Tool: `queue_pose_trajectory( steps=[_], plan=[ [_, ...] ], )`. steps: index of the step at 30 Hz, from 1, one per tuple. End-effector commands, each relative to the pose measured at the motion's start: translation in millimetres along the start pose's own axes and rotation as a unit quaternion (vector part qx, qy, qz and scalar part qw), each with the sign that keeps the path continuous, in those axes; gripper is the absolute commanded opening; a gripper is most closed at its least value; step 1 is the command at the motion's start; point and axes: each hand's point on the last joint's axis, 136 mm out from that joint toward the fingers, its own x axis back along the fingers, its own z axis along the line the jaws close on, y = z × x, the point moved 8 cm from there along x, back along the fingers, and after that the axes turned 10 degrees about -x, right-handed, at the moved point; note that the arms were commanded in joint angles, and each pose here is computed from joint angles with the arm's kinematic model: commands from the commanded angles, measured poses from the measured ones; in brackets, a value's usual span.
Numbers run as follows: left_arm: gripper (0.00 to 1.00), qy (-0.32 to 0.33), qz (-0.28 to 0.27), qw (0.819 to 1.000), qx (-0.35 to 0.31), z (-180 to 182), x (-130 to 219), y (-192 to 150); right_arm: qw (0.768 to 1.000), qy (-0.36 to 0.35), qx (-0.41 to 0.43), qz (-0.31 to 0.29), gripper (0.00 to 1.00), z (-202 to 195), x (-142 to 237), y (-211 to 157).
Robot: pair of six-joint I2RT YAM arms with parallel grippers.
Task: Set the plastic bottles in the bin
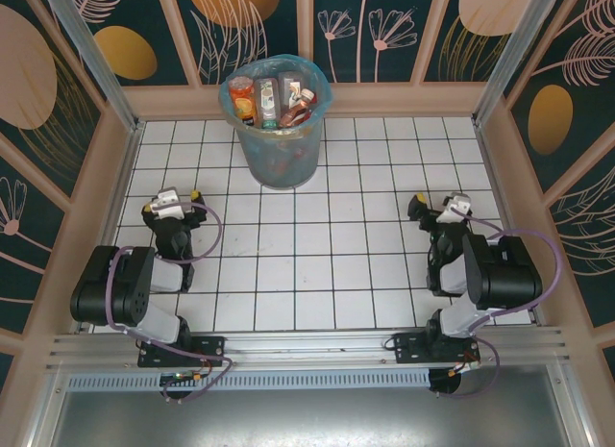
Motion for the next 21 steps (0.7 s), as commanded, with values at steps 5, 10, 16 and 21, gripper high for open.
queue_pose_trajectory(
  steps=[5, 10, 16, 21],
  plan=[
    [0.99, 0.013, -0.017, 0.999, 0.026, 3.5, -1.4, 7.6, 0.999, -0.048, 0.012, -0.014, 0.99, -1.8, -8.0, 6.3],
    [0.99, 0.013, -0.019, 0.999, 0.026, 3.6, -0.7, 7.9, 0.999, -0.048, 0.013, -0.013, 0.99, -2.0, -8.2, 6.1],
    [0.99, 0.000, -0.018, 1.000, 0.020, 0.8, -1.5, 8.3, 0.999, -0.045, 0.015, -0.012, 0.99, -1.4, -8.0, 5.5],
    [0.99, 0.001, -0.018, 1.000, 0.020, 1.0, -1.4, 7.9, 0.999, -0.043, 0.019, -0.011, 0.99, 0.6, -8.8, 5.2]
  ],
)
